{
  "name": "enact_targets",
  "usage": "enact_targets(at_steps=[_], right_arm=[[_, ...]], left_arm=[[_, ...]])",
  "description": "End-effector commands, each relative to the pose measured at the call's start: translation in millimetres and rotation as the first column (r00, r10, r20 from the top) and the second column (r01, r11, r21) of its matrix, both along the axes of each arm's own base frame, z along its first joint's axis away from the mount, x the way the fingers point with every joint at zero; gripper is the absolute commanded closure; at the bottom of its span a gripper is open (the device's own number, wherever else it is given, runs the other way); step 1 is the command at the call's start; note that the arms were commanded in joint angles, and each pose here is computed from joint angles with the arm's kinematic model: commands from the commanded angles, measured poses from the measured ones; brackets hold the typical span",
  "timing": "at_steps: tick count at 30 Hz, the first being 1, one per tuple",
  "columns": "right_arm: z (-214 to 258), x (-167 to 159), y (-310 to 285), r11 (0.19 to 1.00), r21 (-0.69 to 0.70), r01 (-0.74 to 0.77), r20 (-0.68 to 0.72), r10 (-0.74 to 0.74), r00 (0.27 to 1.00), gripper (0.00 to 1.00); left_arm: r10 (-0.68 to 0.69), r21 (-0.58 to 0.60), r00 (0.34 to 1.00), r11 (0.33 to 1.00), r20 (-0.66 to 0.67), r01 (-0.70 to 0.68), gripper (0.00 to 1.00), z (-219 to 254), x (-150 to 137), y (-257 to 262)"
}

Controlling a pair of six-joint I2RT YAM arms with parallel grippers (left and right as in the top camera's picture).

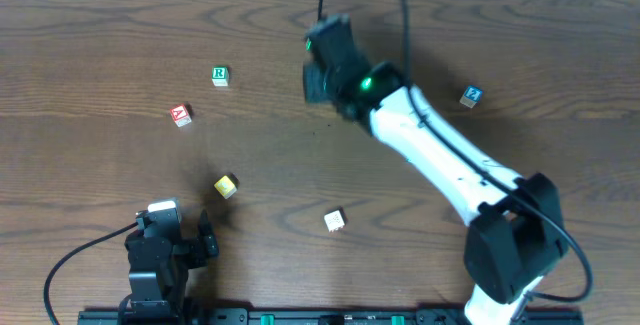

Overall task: Spell out Ai2
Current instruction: 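Carry the red 'I' block toward table center and set it down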

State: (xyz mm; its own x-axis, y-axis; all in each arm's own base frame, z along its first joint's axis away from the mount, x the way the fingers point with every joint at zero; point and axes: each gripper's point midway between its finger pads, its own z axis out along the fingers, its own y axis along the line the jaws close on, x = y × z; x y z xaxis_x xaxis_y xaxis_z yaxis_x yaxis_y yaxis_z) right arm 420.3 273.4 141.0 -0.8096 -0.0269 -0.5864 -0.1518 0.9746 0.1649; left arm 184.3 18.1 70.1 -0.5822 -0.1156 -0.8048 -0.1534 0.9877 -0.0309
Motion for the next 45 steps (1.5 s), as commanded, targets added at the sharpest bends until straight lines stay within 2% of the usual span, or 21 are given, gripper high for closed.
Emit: enact_targets(at_steps=[1,7,16,25,45], right_arm=[[-43,-28,-2,0.997,0.002,0.077,-0.093,-0.076,0.993,0.99],[-75,-48,-7,0.997,-0.027,0.073,-0.136,-0.076,0.988,0.99],[-87,-41,-6,0.996,0.012,0.083,-0.098,-0.082,0.992,0.99],[-104,-38,-32,0.991,-0.010,0.133,-0.124,-0.133,0.983,0.99],[-126,-30,-28,0.993,0.014,0.118,-0.146,-0.114,0.983,0.99]], left_arm=[[-0.004,0.008,1.000,1.000,-0.020,0.004,0.05,-8,-2,0],[-0.004,0.008,1.000,1.000,-0.020,0.004,0.05,-8,-2,0],[-0.004,0.008,1.000,1.000,-0.020,0.004,0.05,-8,-2,0],[-0.004,0.008,1.000,1.000,-0.020,0.004,0.05,-8,-2,0],[-0.004,0.008,1.000,1.000,-0.020,0.004,0.05,-8,-2,0]])
